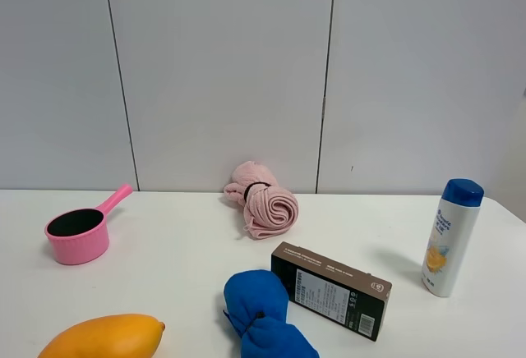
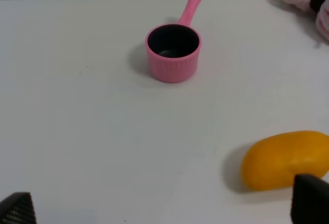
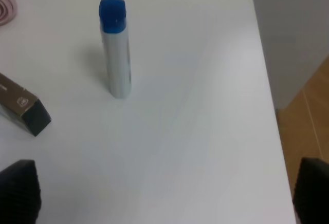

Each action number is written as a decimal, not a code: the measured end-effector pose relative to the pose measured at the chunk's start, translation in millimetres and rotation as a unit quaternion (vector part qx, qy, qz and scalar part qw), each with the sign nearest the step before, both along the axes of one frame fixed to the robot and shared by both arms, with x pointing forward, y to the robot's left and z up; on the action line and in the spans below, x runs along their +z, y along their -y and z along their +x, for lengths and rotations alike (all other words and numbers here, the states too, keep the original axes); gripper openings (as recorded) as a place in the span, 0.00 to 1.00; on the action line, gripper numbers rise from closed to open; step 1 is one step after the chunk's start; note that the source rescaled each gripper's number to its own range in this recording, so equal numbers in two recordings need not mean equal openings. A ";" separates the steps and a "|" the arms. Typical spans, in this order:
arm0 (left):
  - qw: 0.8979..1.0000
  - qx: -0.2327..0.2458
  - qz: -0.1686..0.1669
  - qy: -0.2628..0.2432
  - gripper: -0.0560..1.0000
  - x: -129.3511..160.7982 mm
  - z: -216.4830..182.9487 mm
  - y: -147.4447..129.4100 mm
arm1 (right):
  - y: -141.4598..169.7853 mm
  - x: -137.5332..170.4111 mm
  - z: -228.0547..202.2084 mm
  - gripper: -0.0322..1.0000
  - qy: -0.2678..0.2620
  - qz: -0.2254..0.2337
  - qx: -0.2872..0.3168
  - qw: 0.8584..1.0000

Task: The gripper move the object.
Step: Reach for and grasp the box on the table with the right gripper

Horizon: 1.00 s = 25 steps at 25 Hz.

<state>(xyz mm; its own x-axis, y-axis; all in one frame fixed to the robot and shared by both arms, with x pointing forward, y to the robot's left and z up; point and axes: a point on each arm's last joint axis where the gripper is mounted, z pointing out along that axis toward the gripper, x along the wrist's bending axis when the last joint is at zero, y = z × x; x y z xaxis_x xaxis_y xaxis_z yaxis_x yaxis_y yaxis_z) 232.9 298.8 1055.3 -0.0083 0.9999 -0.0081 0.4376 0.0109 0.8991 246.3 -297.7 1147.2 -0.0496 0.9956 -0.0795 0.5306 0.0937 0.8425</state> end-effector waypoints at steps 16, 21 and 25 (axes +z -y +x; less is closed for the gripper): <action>1.000 0.000 0.000 0.000 1.00 0.0 0.0 0.0 | -35.1 84.1 165.2 1.00 -0.095 -0.017 0.159 0.983; 1.000 0.000 0.000 0.000 1.00 0.0 0.0 0.0 | -66.8 67.8 211.7 0.99 -0.145 -0.034 0.222 0.964; 1.000 0.000 0.000 0.000 1.00 0.0 0.0 0.0 | -95.3 48.9 239.2 0.96 -0.181 -0.050 0.266 0.945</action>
<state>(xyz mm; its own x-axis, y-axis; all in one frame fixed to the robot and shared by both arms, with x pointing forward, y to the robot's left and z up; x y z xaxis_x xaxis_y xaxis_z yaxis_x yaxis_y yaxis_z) 232.9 298.8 1055.3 -0.0088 0.9999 -0.0090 0.4376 0.0119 0.8991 485.5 -202.4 1196.1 -0.5832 0.8105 -0.0535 0.6384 0.4981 0.5868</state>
